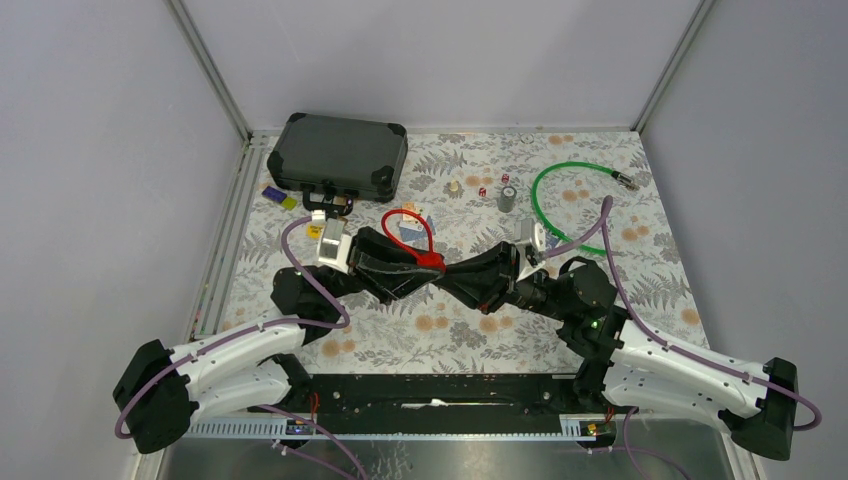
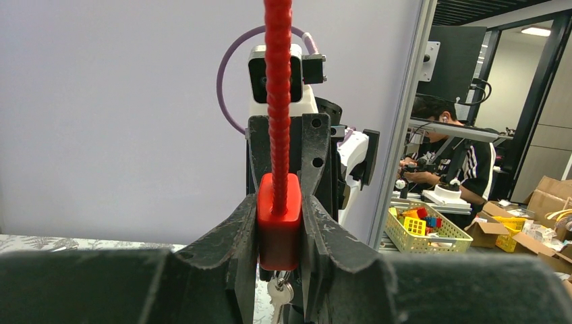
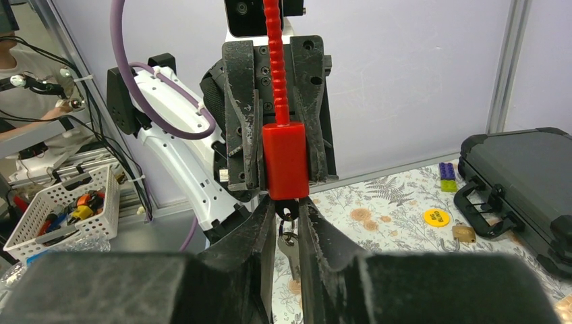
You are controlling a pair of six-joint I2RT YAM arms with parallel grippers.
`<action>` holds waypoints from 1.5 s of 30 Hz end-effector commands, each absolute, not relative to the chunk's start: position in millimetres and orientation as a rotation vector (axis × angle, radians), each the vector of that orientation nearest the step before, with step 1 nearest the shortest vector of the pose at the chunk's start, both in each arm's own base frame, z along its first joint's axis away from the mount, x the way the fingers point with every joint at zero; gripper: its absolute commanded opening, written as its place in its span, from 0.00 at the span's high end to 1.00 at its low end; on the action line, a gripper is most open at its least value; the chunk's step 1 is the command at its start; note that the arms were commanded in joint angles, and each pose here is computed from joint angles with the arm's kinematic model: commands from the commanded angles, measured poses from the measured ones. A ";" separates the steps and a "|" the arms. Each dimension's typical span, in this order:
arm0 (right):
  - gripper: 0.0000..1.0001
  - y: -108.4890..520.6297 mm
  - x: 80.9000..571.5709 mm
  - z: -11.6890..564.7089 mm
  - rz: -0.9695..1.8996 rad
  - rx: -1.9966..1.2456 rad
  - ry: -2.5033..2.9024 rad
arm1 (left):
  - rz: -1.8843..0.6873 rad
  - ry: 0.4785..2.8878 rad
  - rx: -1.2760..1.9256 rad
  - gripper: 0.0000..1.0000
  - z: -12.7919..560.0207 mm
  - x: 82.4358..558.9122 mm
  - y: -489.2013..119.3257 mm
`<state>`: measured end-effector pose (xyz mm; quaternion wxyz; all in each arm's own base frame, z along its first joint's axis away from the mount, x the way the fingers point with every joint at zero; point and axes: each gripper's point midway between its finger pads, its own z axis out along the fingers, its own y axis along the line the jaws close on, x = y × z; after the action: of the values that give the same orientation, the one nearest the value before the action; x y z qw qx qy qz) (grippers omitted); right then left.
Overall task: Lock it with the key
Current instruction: Lock the lock.
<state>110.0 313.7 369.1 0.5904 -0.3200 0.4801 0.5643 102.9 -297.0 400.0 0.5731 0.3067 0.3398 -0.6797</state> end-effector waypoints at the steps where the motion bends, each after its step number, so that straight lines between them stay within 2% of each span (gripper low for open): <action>1: 1.00 305.5 112.5 400.9 1.292 -0.697 1.035 | -1.587 0.678 0.708 1.00 426.8 95.0 -287.8; 20: 1.00 305.4 192.1 373.9 0.891 -0.550 1.246 | -1.477 0.892 0.560 1.00 415.0 139.2 -296.7; 21: 0.97 305.8 192.4 373.8 0.885 -0.557 1.243 | -1.469 0.899 0.555 1.00 414.1 140.5 -296.4; 24: 0.62 303.3 179.6 382.6 0.935 -0.579 1.172 | -1.454 0.894 0.551 1.00 413.5 140.7 -293.7; 26: 0.45 301.5 165.9 385.7 0.987 -0.609 1.120 | -1.452 0.886 0.551 1.00 413.7 139.2 -291.9; 28: 0.34 300.3 151.8 388.2 1.035 -0.652 1.083 | -1.455 0.875 0.553 1.00 414.1 137.4 -290.9; 31: 0.28 298.3 135.4 390.9 1.092 -0.701 1.052 | -1.473 0.850 0.557 1.00 416.0 132.9 -289.2; 35: 0.27 296.1 122.9 392.1 1.141 -0.736 1.045 | -1.497 0.819 0.565 1.00 417.9 127.0 -287.4; 45: 0.41 289.3 122.0 394.1 1.146 -0.710 1.054 | -1.553 0.751 0.618 1.00 425.4 111.2 -286.3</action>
<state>125.8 292.0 385.4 0.6523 -0.3179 0.4773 0.4956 130.6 -295.1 404.1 0.6023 0.2511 0.3826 -0.6541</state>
